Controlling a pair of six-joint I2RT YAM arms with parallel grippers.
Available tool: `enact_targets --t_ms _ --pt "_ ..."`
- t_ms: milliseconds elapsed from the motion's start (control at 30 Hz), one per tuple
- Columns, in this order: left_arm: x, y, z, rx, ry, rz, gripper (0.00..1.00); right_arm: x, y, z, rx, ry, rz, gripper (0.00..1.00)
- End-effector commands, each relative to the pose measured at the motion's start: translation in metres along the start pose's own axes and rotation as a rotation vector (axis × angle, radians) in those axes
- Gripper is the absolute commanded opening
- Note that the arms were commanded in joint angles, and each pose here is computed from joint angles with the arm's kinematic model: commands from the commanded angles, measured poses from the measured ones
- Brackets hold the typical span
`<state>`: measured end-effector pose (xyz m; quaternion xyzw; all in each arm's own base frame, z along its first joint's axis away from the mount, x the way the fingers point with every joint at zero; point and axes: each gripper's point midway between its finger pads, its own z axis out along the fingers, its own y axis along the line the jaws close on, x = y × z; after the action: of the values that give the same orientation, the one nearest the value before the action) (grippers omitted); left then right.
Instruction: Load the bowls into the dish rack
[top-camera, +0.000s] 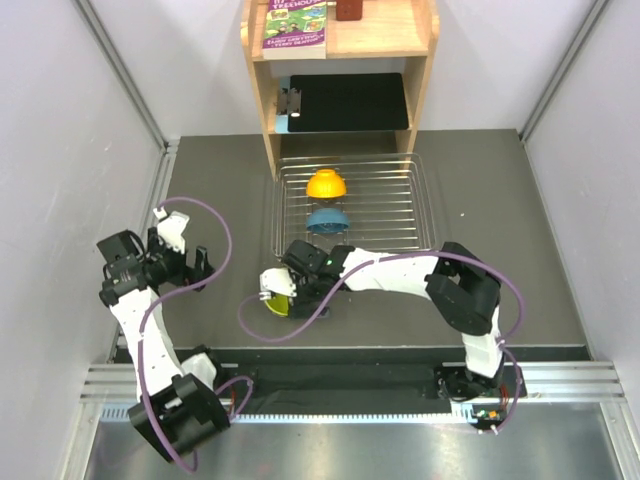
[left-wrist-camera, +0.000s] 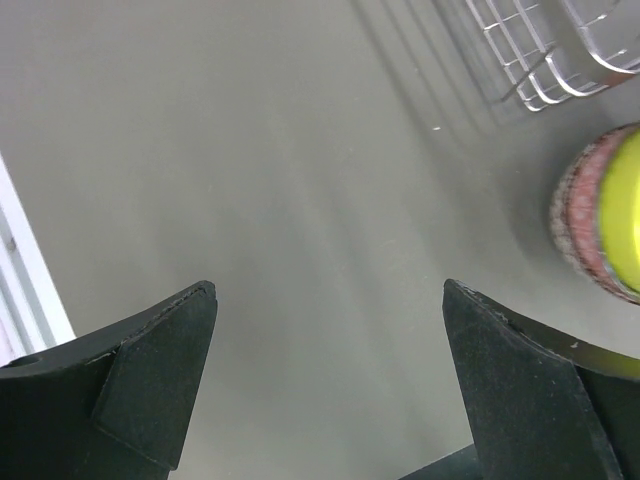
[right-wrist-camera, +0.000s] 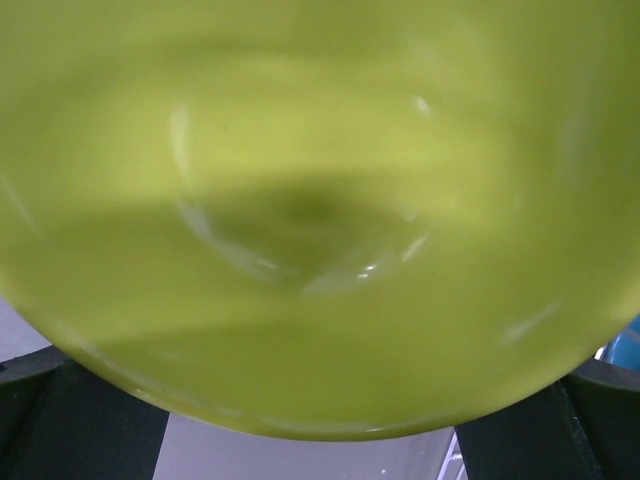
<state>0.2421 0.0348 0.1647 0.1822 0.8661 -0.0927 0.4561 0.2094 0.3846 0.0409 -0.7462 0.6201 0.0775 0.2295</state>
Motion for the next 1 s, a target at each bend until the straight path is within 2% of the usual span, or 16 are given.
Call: enact_targets --t_ms 0,533,967 --pt "-0.017 -0.010 -0.008 0.042 -0.065 0.060 0.99 -0.044 -0.017 0.000 0.068 -0.098 0.024 1.00" --pt "-0.017 -0.021 -0.017 0.032 -0.076 0.077 0.99 -0.101 -0.034 0.015 0.092 -0.175 0.174 1.00" --pt "-0.044 0.013 -0.032 -0.174 -0.170 -0.002 0.99 -0.118 -0.041 0.033 0.122 -0.232 0.283 1.00"
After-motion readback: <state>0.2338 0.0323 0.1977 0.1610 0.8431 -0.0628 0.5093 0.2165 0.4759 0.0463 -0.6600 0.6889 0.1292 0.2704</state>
